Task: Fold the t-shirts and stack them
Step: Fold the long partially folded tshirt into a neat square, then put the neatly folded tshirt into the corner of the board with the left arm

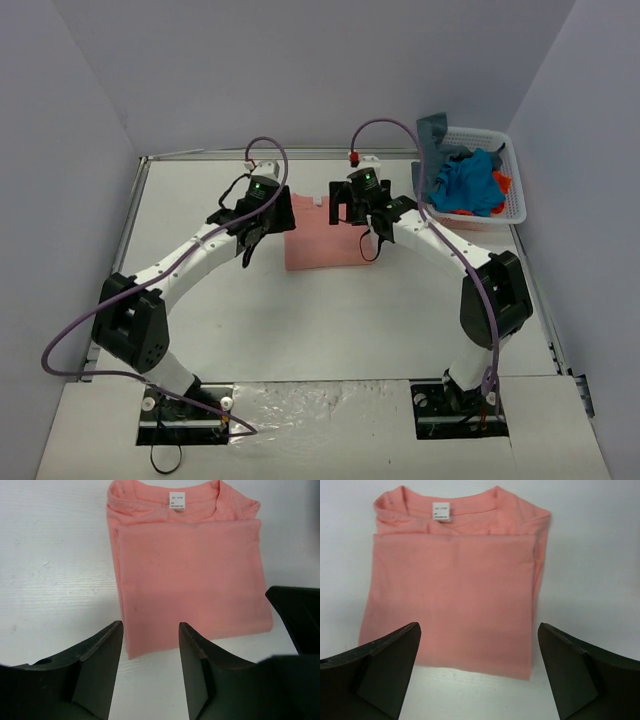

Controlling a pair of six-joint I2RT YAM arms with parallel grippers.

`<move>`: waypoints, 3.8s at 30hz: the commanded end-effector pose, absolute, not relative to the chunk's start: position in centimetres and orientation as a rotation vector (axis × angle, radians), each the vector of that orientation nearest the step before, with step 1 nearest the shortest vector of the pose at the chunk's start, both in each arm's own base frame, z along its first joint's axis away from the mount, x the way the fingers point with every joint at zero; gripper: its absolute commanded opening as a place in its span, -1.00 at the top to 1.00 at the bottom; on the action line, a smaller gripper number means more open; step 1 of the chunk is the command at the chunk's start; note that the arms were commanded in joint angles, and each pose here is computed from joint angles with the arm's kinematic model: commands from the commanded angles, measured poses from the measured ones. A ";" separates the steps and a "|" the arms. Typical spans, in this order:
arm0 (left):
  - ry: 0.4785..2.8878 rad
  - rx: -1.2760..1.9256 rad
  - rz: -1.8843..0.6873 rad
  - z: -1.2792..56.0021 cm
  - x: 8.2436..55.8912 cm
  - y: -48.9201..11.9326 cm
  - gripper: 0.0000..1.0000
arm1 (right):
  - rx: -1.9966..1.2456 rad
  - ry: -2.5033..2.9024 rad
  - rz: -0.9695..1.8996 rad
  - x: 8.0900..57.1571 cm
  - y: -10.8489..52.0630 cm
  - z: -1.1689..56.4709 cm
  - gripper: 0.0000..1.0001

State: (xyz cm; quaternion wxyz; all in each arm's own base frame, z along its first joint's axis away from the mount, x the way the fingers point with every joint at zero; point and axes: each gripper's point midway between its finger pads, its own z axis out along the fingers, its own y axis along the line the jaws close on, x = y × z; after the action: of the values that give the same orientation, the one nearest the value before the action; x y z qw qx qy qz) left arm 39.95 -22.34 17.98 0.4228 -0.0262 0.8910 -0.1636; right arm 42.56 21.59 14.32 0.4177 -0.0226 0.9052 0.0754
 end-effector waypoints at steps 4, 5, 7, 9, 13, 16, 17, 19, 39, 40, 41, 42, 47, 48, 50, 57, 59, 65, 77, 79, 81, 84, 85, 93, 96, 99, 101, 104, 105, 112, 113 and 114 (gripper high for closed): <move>2.271 -0.182 -0.329 17.7 36.4 -18.9 0.07 | -0.252 2.250 0.153 38.4 23.8 15.3 -0.98; 2.261 -0.197 -0.331 18.0 35.8 -18.5 0.07 | -0.282 2.250 0.169 37.7 24.6 15.3 -0.97; 2.280 -0.253 -0.281 16.6 34.7 -17.0 0.07 | -0.307 2.257 0.190 36.7 25.5 14.9 -0.91; 2.276 -0.311 -0.241 16.1 33.8 -15.3 0.07 | -0.359 2.272 0.231 35.3 26.9 14.3 -0.85; 2.276 -0.386 -0.208 15.7 32.5 -13.1 0.07 | -0.460 2.257 0.229 33.6 29.3 13.6 -0.78; 2.257 -0.448 -0.197 15.8 31.8 -11.7 0.07 | -0.538 2.246 0.211 32.8 31.1 12.9 -0.78; 2.243 -0.459 -0.213 16.2 31.6 -11.4 0.07 | -0.555 2.234 0.206 32.8 31.7 13.1 -0.77; 2.243 -0.496 -0.233 16.1 31.6 -10.7 0.07 | -0.619 2.227 0.168 32.3 32.9 12.1 -0.78; 2.287 -0.607 -0.309 13.3 30.9 -7.4 0.07 | -0.848 2.168 -0.060 32.7 37.2 7.3 -0.77; 2.290 -0.612 -0.309 13.2 30.9 -7.3 0.07 | -0.851 2.164 -0.074 32.8 37.2 7.3 -0.77; 2.292 -0.612 -0.311 13.1 30.9 -7.3 0.07 | -0.856 2.157 -0.079 32.8 37.5 7.4 -0.77; 2.293 -0.615 -0.317 13.0 31.0 -7.2 0.07 | -0.871 2.158 -0.096 32.8 37.5 6.9 -0.77; 2.296 -0.630 -0.320 12.5 31.0 -6.9 0.07 | -0.915 2.148 -0.171 32.4 38.0 5.6 -0.76; 2.292 -0.633 -0.320 12.5 31.1 -6.8 0.07 | -0.922 2.148 -0.179 32.4 38.0 5.3 -0.76; 2.288 -0.638 -0.317 12.5 31.1 -6.6 0.07 | -0.933 2.144 -0.211 32.4 37.9 4.7 -0.77; 2.307 -0.631 -0.354 12.0 31.2 -7.0 0.06 | -0.962 2.119 -0.323 32.1 37.6 3.5 -0.77; 2.307 -0.634 -0.357 11.9 31.2 -7.0 0.07 | -0.963 2.120 -0.345 32.2 37.4 3.1 -0.78; 2.311 -0.635 -0.361 11.7 31.3 -7.0 0.07 | -0.989 2.105 -0.400 32.4 37.1 2.4 -0.78; 2.320 -0.630 -0.371 11.6 31.6 -7.1 0.06 | -1.026 2.112 -0.480 32.5 36.2 0.1 -0.74; 2.326 -0.634 -0.381 11.3 31.6 -7.2 0.07 | -1.038 2.123 -0.486 32.5 35.9 -0.6 -0.70; 2.329 -0.636 -0.382 11.2 31.7 -7.2 0.07 | -1.052 2.140 -0.485 32.2 35.7 -1.3 -0.64; 2.334 -0.640 -0.379 10.9 31.6 -7.2 0.07 | -1.059 2.168 -0.465 32.0 35.6 -2.3 -0.54; 2.332 -0.639 -0.380 10.9 31.6 -7.2 0.07 | -1.059 2.181 -0.451 31.9 35.6 -2.5 -0.50; 2.335 -0.639 -0.386 10.9 31.8 -7.3 0.07 | -1.087 2.237 -0.435 31.5 34.7 -4.4 -0.35; 2.343 -0.637 -0.387 10.6 31.7 -7.4 0.06 | -1.065 2.268 -0.431 31.5 34.1 -5.2 -0.31; 2.344 -0.637 -0.392 10.6 31.7 -7.4 0.06 | -1.048 2.275 -0.461 31.8 33.1 -5.3 -0.31; 2.344 -0.637 -0.392 10.6 31.7 -7.4 0.07 | -1.051 2.272 -0.474 31.7 32.8 -5.1 -0.32; 2.345 -0.636 -0.397 10.5 31.8 -7.5 0.06 | -1.061 2.276 -0.483 31.4 32.4 -5.0 -0.35; 2.348 -0.638 -0.397 10.4 31.8 -7.5 0.06 | -1.061 2.276 -0.483 31.4 32.3 -4.9 -0.36; 2.350 -0.635 -0.410 10.3 31.9 -7.7 0.07 | -1.092 2.288 -0.541 30.9 30.9 -5.7 -0.35; 2.351 -0.636 -0.410 10.3 31.9 -7.7 0.07 | -1.096 2.292 -0.536 30.8 30.9 -5.8 -0.32; 2.352 -0.635 -0.411 10.3 31.9 -7.7 0.07 | -1.098 2.299 -0.533 30.7 30.8 -6.1 -0.28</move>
State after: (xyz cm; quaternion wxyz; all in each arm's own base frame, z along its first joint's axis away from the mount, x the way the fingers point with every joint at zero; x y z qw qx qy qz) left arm 31.45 -7.70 9.80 0.3220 -0.2409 0.9031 -0.1509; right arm 35.25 38.25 2.60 0.4338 -0.3267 0.8317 -0.1156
